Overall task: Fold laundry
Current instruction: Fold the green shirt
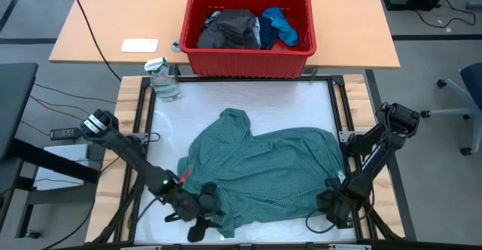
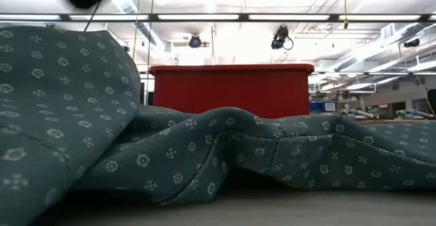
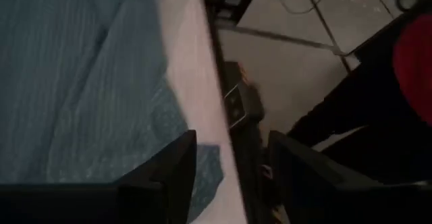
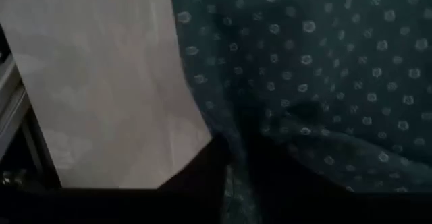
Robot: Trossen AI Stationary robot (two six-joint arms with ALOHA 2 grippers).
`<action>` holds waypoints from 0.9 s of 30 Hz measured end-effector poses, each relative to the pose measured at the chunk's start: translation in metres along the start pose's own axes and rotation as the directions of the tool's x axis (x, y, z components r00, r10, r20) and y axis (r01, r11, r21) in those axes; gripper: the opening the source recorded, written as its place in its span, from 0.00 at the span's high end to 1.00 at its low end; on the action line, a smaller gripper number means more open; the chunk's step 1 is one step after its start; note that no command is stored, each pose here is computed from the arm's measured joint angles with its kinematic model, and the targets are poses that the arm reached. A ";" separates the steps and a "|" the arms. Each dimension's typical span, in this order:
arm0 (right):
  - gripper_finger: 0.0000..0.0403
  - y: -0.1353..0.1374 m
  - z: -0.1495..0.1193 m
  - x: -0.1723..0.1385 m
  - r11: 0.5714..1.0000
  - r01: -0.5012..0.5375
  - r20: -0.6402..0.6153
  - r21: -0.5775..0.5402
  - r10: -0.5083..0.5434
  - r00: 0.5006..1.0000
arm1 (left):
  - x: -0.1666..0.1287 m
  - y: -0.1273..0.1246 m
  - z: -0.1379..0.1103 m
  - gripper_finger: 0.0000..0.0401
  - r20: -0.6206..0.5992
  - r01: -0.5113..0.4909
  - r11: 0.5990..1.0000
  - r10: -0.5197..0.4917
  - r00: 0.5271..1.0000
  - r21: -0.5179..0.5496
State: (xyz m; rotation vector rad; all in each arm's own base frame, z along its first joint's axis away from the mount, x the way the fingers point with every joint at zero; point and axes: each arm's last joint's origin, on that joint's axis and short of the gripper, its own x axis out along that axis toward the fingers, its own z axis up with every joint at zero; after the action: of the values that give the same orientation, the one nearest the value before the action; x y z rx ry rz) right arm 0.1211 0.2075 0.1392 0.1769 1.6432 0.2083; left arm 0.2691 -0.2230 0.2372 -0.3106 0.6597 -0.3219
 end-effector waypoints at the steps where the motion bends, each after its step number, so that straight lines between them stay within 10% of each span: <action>1: 0.87 0.000 0.000 0.000 1.000 -0.001 0.011 0.008 0.001 1.000 | -0.002 -0.005 0.001 0.55 0.004 -0.016 0.999 0.016 1.000 0.036; 17: 0.99 0.001 -0.001 -0.008 0.998 -0.016 0.094 0.067 0.009 0.996 | 0.076 0.020 -0.055 0.65 -0.237 -0.111 0.994 0.111 0.965 0.015; 22: 0.99 0.002 -0.002 -0.014 0.997 -0.042 0.101 0.062 0.035 0.994 | 0.069 0.026 -0.039 0.95 -0.213 -0.131 0.981 0.098 0.972 -0.146; 27: 1.00 0.009 -0.004 -0.039 0.991 -0.129 0.137 0.036 0.123 0.983 | 0.030 0.003 -0.004 0.99 -0.155 -0.020 0.983 -0.008 0.988 -0.183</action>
State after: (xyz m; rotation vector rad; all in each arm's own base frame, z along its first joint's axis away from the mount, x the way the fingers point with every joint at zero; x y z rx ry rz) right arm 0.1201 0.2066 0.1792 0.3231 1.5045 0.2515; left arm 0.2893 -0.2325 0.2167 -0.4634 0.8460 -0.2815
